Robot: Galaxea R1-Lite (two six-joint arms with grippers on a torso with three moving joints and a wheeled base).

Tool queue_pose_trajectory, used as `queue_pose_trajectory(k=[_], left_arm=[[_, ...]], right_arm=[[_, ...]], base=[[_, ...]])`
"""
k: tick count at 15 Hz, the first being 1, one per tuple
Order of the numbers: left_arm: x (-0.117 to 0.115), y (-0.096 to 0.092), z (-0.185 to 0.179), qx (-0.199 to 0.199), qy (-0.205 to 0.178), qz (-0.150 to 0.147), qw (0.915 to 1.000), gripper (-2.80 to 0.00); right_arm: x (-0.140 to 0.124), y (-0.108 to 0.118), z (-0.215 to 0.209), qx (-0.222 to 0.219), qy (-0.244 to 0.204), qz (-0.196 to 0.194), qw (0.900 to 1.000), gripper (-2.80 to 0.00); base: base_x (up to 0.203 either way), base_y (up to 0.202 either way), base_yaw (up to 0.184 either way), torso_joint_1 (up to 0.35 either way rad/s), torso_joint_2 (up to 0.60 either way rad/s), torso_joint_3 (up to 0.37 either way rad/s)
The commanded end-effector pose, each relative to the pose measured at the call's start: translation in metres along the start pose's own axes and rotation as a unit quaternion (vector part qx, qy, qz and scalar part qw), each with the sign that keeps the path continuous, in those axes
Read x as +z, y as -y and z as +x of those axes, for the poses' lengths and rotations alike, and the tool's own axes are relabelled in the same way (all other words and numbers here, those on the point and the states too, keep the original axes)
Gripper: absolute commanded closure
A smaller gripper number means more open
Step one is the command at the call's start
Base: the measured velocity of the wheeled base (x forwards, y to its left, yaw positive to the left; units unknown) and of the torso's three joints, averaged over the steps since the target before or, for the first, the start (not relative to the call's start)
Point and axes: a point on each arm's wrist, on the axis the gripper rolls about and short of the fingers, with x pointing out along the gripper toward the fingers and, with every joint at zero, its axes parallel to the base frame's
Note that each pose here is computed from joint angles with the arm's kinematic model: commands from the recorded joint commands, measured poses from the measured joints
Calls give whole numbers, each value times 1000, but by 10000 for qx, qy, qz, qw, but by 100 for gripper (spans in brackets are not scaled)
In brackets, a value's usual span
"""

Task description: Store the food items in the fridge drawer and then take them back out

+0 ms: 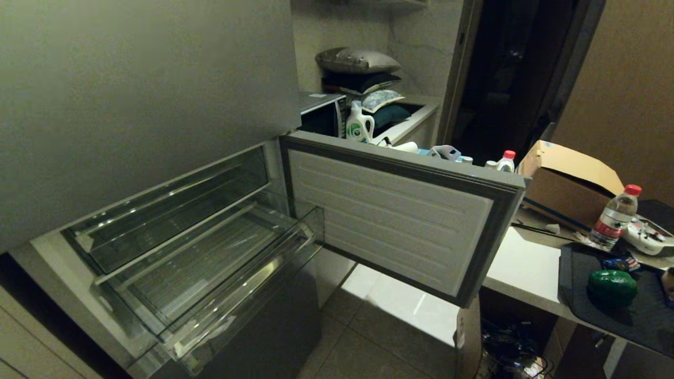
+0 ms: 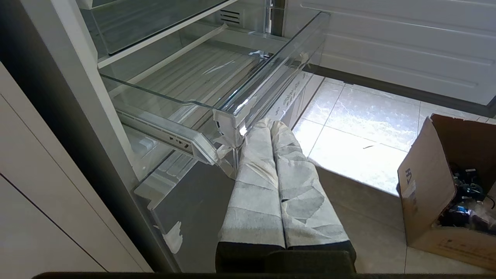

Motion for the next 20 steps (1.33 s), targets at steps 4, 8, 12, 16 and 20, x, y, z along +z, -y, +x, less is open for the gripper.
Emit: queue_pose_trajectory(k=[4, 8, 12, 16, 20], left_arm=[[0, 0, 0, 0, 1, -2, 10000, 0], [0, 0, 0, 0, 1, -2, 10000, 0], [0, 0, 0, 0, 1, -2, 10000, 0], [0, 0, 0, 0, 1, -2, 10000, 0], [0, 0, 0, 0, 1, -2, 10000, 0]], right_arm=[[-15, -3, 10, 47, -223, 130, 9997, 0], [-27, 1, 20, 27, -383, 166, 9991, 0], [-33, 4, 27, 11, -440, 200, 9988, -280], [-27, 9, 30, -42, -420, 453, 9981, -280], [5, 11, 4, -131, -196, 542, 9983, 0]], base=[[0, 0, 0, 0, 0, 0], [0, 0, 0, 0, 0, 0], [0, 0, 0, 0, 0, 0], [0, 0, 0, 0, 0, 0], [0, 0, 0, 0, 0, 0]])
